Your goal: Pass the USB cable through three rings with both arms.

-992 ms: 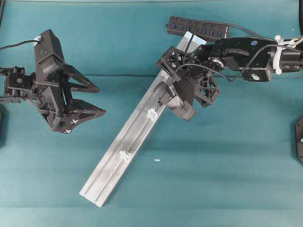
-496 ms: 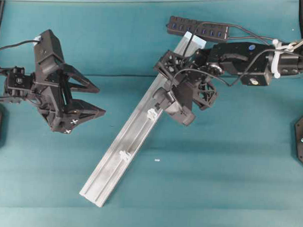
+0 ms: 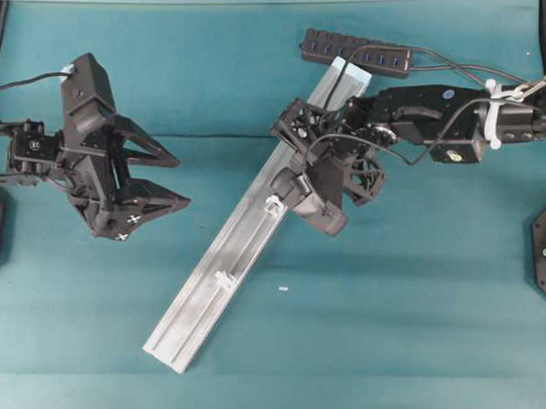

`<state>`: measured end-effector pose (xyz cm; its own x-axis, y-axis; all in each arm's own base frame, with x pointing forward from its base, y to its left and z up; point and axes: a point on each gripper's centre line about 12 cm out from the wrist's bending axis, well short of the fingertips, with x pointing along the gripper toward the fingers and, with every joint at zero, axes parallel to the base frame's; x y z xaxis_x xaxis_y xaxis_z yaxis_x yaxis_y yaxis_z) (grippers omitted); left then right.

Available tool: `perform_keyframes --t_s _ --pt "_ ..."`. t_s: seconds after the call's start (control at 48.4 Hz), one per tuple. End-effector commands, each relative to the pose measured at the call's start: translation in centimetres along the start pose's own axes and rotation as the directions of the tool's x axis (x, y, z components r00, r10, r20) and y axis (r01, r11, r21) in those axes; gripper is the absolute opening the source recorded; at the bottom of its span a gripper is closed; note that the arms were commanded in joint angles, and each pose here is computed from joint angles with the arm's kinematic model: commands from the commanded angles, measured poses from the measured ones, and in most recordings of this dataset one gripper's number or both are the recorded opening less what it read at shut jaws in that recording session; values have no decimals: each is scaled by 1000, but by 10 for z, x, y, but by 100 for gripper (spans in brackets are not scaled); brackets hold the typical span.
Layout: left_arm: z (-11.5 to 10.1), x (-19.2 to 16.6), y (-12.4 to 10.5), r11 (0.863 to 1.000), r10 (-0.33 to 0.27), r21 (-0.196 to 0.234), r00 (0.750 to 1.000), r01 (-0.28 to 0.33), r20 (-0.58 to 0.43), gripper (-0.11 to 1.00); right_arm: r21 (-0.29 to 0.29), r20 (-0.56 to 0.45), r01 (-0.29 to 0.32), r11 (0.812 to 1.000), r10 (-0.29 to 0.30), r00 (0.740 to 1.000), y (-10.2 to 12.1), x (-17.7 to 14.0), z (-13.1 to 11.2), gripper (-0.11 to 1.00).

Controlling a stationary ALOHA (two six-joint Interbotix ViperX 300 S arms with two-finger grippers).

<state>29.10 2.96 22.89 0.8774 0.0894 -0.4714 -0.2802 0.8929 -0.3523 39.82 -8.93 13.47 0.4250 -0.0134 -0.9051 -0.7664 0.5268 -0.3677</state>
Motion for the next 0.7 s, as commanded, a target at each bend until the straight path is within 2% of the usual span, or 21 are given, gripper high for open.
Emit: perform_keyframes --t_s 0.0,0.682 --pt "5 -2 -2 1000 -8 3 1000 8 18 91 9 14 4 1000 -4 1000 -1 0 8 10" --pt "5 -2 -3 1000 -10 -7 1000 10 19 91 33 62 18 999 -20 998 -3 -1 25 10"
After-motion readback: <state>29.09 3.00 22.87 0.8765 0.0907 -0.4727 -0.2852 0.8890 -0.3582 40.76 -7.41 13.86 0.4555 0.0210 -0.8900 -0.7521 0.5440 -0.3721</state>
